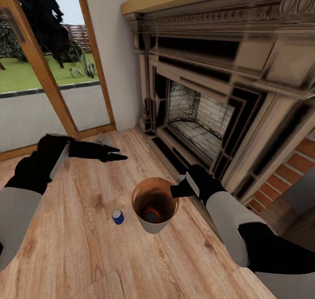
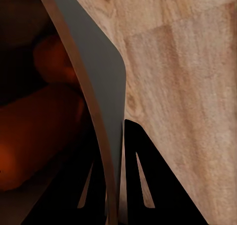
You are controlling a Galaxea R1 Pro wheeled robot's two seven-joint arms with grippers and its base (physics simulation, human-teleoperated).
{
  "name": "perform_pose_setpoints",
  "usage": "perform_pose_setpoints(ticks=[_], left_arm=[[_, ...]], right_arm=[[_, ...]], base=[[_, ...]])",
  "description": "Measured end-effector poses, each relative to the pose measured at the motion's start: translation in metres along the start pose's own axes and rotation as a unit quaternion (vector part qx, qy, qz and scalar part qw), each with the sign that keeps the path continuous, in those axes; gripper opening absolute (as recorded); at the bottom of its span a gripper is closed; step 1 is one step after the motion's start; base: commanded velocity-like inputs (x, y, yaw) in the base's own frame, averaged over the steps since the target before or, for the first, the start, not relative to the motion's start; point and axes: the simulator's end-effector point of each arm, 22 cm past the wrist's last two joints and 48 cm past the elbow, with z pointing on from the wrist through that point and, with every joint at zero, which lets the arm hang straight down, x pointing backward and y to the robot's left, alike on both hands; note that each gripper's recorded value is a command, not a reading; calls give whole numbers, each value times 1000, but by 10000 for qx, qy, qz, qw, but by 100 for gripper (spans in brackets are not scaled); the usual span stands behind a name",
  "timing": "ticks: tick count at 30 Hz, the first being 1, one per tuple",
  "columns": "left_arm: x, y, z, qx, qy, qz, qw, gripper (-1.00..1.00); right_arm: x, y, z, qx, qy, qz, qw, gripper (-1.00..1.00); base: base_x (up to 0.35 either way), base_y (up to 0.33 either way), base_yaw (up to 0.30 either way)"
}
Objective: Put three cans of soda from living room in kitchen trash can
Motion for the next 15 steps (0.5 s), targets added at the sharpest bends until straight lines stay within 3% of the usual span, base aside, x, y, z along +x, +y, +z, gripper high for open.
perform_pose_setpoints(ticks=[1,2,4,5,6,7,9,10,12,13,15], left_arm=[[-9,2,-17,33,-275,-76,9996,100],[-25,8,-55,39,-862,-200,9961,100],[-22,23,-87,-140,-1347,-413,9899,100],[12,42,-90,-509,-1370,-663,9870,100],[34,51,-86,-707,-1312,-766,9859,100],[65,69,-81,-1181,-1261,-780,9819,100],[98,87,-74,-1744,-1233,-748,9740,100],[124,104,-69,-2333,-1256,-700,9617,100],[156,119,-65,-2913,-1258,-755,9453,100],[186,133,-64,-3397,-1241,-827,9286,100],[222,142,-61,-3731,-1184,-950,9153,100]], right_arm=[[0,0,0,0,1,2,10000,-100],[1,-1,0,-3,4,10,10000,-100],[1,-1,1,-4,6,17,10000,-100],[1,-2,1,3,6,17,10000,-100],[2,-2,1,16,9,12,10000,-100],[2,-4,1,25,9,20,10000,-100],[3,-9,1,75,10,34,10000,-100],[3,-14,0,124,3,75,9999,-100],[4,-25,0,335,19,57,9994,-100],[9,-33,3,457,54,116,9989,-100],[17,-50,5,753,124,65,9971,-100]], base=[[0,0,0],[0,0,0],[0,0,0],[0,0,0],[0,0,0],[0,0,0],[0,0,0],[0,0,0],[0,0,0],[0,0,0],[0,0,0]])
